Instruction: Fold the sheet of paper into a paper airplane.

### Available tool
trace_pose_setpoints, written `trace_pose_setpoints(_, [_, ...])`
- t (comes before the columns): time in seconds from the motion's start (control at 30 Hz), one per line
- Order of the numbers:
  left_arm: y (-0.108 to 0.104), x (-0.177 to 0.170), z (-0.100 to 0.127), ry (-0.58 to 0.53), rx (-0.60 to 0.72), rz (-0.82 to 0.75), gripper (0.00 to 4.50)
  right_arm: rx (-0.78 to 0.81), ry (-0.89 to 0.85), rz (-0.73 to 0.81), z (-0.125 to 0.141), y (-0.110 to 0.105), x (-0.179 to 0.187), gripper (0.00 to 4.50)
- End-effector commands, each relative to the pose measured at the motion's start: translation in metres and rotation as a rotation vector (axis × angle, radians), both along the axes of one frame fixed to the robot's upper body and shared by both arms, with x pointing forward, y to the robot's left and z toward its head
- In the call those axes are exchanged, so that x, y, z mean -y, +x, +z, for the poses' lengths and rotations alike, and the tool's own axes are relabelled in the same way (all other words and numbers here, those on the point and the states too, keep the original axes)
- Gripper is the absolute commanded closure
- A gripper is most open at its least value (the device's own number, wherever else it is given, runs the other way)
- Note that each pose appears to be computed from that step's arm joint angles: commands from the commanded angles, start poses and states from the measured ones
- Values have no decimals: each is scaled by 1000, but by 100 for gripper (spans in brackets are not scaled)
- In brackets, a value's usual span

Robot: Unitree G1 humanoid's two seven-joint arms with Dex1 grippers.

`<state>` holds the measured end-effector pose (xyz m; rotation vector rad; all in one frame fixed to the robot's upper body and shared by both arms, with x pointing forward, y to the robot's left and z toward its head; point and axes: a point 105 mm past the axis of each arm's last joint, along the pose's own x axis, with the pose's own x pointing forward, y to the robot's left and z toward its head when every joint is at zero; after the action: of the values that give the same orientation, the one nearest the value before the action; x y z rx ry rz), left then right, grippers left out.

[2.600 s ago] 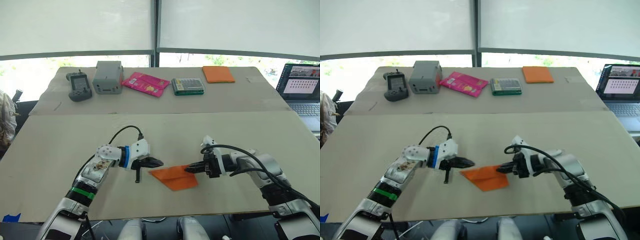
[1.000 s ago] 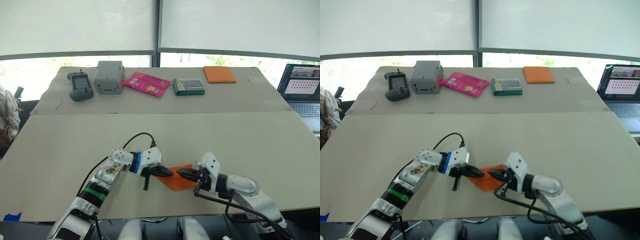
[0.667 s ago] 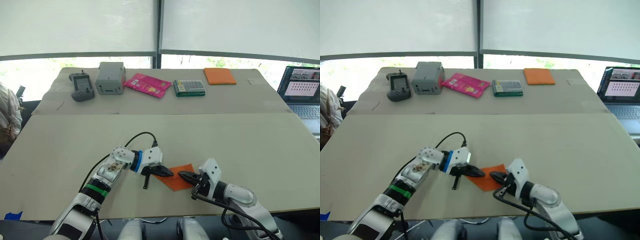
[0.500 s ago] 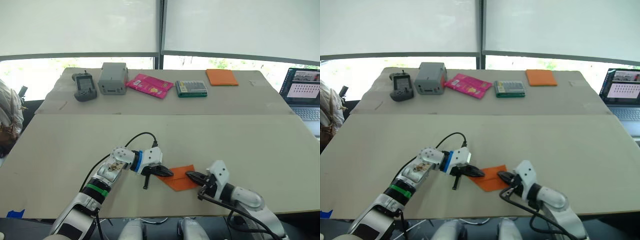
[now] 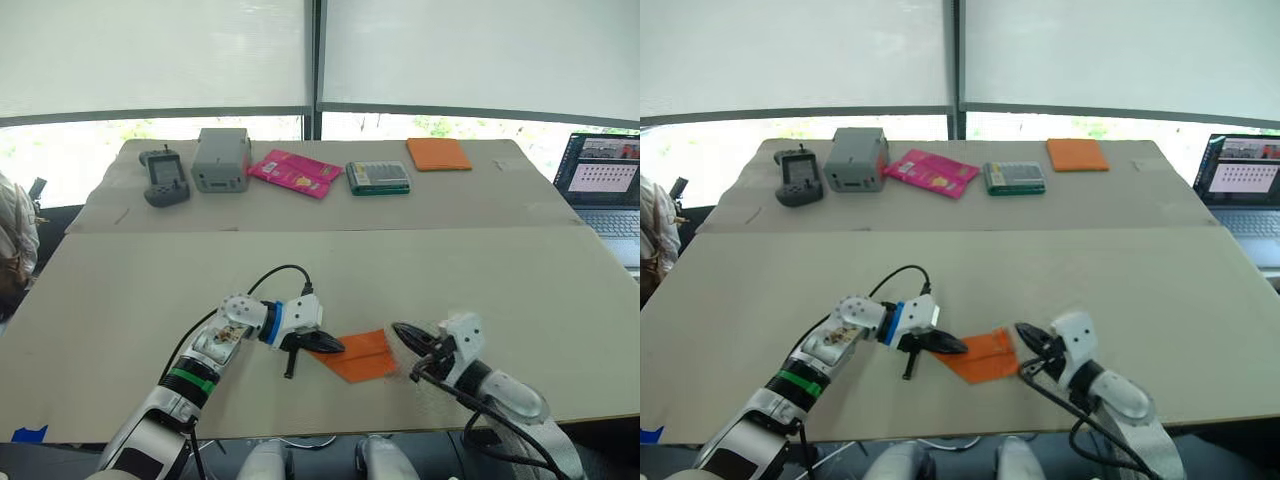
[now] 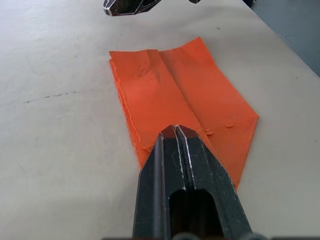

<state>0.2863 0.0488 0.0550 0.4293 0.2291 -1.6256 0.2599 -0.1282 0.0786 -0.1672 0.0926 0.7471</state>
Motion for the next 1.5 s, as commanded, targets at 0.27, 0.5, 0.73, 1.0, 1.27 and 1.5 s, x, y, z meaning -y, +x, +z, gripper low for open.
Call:
trace_pose_setpoints(0.27, [-7, -12, -15, 56, -32, 37, 450, -141, -207, 95, -38, 1, -15, 447])
trace_pose_setpoints(0.5, [-13, -24, -8, 14, -43, 107, 450, -211, -242, -30, -49, 4, 26, 447])
trace_pose_setpoints(0.73, [-30, -30, -10, 5, -65, 163, 450, -212, -203, -14, -46, 8, 21, 447])
trace_pose_setpoints(1.0, [-35, -31, -19, 48, -57, 184, 450, -176, 58, 43, -2, 15, 13, 447])
trace_pose_setpoints(1.27, [-34, -32, -20, 58, -53, 180, 450, -266, 72, 193, 25, 12, 26, 257])
trace_pose_setpoints(1.5, [-28, -34, -11, 31, -30, 194, 450, -389, 42, 327, 21, 17, 13, 157])
